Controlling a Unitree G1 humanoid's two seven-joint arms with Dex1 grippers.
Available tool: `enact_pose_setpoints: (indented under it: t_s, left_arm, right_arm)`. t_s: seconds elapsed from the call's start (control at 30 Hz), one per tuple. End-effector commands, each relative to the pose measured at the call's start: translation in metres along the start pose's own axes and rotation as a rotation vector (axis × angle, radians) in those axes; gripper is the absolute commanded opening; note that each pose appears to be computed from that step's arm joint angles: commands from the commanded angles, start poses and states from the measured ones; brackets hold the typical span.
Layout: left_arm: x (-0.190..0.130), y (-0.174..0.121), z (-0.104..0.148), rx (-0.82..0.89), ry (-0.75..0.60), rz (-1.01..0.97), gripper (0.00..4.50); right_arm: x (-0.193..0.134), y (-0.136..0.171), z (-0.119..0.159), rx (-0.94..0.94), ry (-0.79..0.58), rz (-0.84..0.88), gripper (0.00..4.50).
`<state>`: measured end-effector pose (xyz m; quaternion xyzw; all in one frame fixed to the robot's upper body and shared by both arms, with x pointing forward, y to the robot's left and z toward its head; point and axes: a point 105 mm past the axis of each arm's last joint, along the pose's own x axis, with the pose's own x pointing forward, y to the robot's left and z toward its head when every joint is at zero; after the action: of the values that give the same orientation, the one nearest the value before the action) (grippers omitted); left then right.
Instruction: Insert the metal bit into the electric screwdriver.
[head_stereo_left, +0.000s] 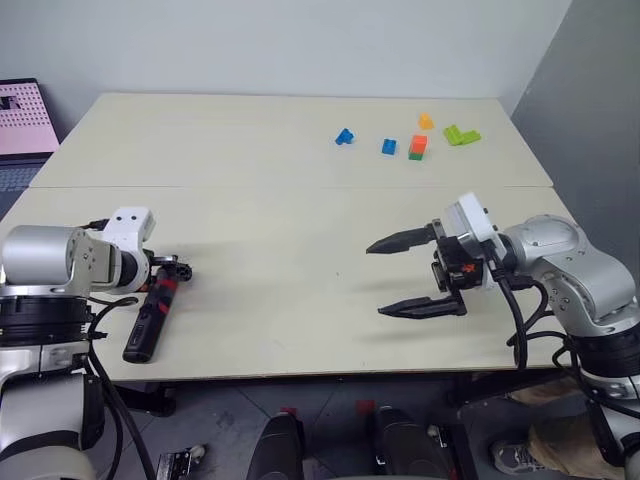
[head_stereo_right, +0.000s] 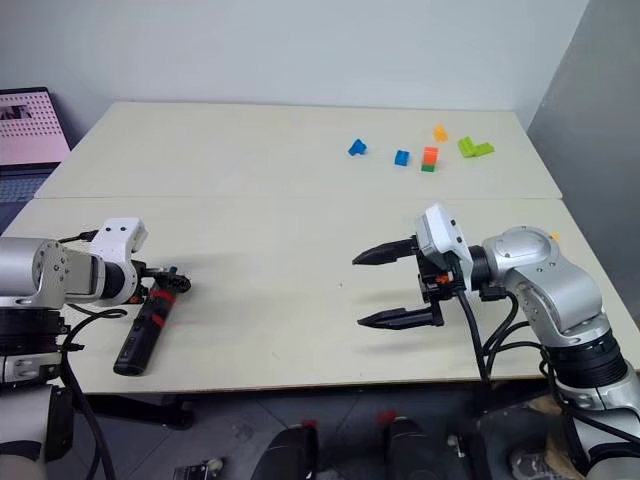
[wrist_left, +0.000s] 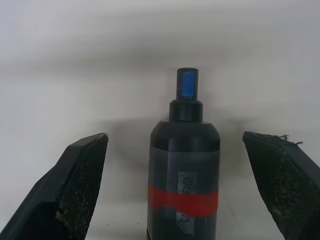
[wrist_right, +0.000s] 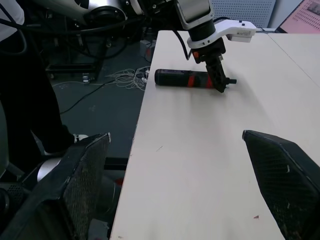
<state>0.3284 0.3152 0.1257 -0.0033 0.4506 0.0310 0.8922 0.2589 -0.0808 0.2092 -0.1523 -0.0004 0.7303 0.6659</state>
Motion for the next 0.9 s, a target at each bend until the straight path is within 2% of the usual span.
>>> enact_pose_setpoints:
  t_s: [0.03, 0.07, 0.27, 0.47, 0.73, 0.9]
  left_arm:
    - [-0.001, -0.001, 0.011, 0.014, -0.039, 0.001, 4.13]
    - [0.0, -0.001, 0.012, 0.014, -0.038, 0.0, 4.05]
    - [0.006, -0.007, 0.01, 0.025, -0.028, -0.025, 2.71]
    - [0.007, -0.007, 0.008, 0.037, -0.026, -0.029, 1.67]
    - [0.005, -0.014, 0.02, 0.133, -0.093, -0.04, 1.65]
    - [-0.004, -0.048, 0.04, 0.222, -0.204, -0.128, 1.65]
  right_arm:
    - [-0.003, 0.003, 0.012, -0.06, -0.001, 0.008, 4.5]
    - [-0.003, 0.003, 0.013, -0.06, 0.0, 0.008, 4.5]
    - [-0.006, 0.002, 0.013, -0.064, 0.01, 0.001, 4.5]
    - [-0.011, 0.002, 0.012, -0.056, 0.029, -0.01, 4.5]
    - [-0.024, -0.005, 0.015, -0.063, 0.058, -0.061, 4.5]
    - [-0.036, -0.008, 0.016, -0.059, 0.077, -0.128, 4.5]
